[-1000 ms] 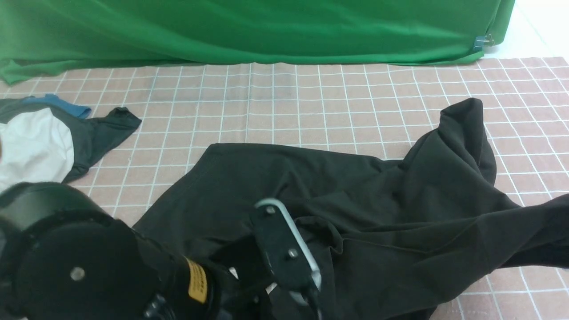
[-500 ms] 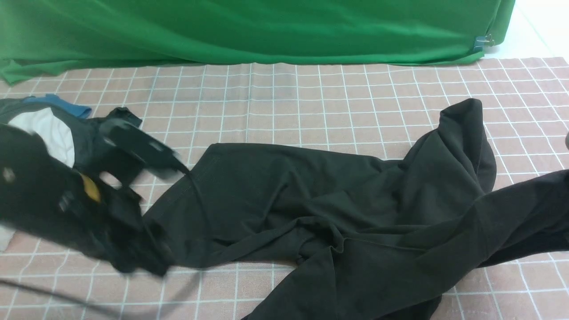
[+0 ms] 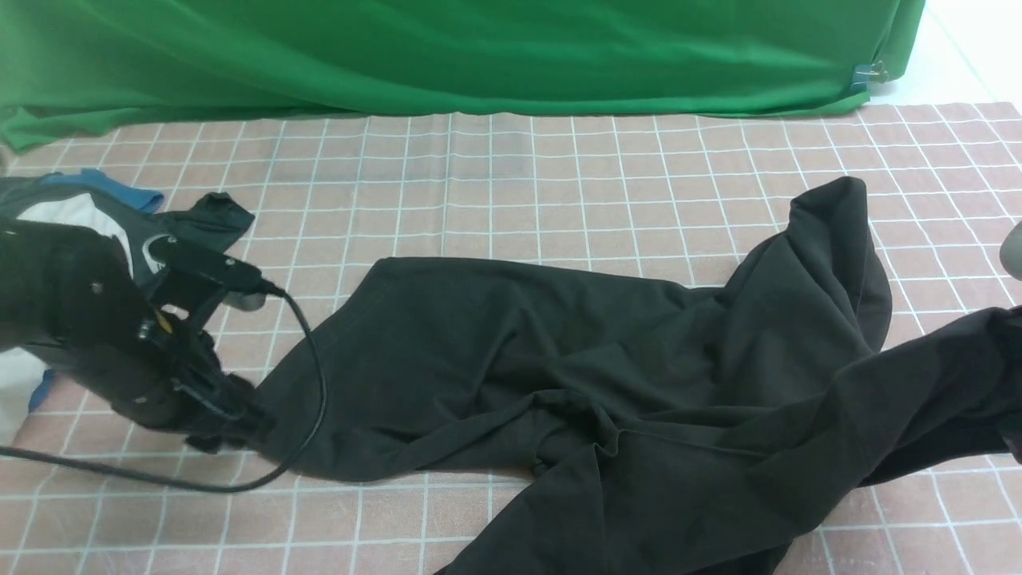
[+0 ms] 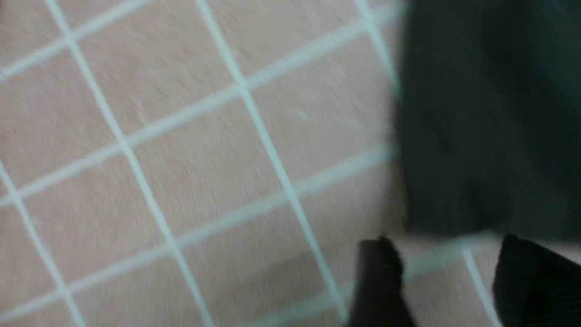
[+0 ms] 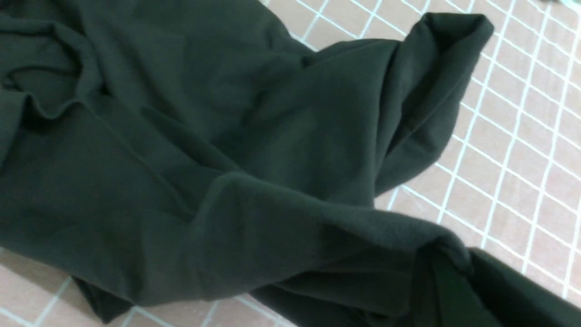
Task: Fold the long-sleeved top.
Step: Spread the long sleeves with your arms and place them on the tabletop
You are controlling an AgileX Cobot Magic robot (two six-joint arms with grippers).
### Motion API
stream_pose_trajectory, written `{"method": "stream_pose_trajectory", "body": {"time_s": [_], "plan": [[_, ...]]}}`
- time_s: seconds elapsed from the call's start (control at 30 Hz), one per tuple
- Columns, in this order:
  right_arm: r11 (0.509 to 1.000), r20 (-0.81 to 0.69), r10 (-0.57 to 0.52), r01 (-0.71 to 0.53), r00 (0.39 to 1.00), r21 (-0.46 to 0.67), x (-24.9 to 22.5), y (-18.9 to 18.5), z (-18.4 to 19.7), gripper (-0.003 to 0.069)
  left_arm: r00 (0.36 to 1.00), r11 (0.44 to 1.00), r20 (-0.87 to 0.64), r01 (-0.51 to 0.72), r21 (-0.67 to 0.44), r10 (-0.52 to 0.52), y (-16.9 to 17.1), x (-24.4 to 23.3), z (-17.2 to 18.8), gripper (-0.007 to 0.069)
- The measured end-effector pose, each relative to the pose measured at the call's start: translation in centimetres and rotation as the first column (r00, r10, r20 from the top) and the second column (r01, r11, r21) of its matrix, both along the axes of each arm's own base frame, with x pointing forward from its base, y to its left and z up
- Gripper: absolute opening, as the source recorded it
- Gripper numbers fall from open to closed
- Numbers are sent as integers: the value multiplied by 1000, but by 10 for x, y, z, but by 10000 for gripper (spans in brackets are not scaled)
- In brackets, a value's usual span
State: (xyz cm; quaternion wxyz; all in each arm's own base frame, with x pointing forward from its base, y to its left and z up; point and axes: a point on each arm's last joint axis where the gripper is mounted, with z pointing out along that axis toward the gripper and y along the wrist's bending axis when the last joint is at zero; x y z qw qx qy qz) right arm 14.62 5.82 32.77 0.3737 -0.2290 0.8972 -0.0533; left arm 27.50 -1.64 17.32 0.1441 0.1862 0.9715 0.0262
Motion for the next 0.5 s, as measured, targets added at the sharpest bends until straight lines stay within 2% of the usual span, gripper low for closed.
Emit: {"method": "stream_pose_trajectory", "body": {"time_s": [0.07, 0.27, 0.47, 0.5], "plan": [[1000, 0, 6, -6, 1000, 6, 0, 1, 0, 54, 998, 999, 52, -23, -24, 24, -2, 9, -8, 461], [1000, -2, 7, -7, 1000, 15, 0, 1, 0, 54, 996, 993, 14, -86, -82, 87, -6, 14, -23, 480], [1000, -4, 10, -10, 1000, 20, 0, 2, 0, 54, 996, 993, -35, -89, -79, 87, -6, 17, -29, 378], [1000, -4, 11, -11, 1000, 21, 0, 2, 0, 54, 995, 992, -45, -94, -82, 90, -6, 16, -29, 338]]}}
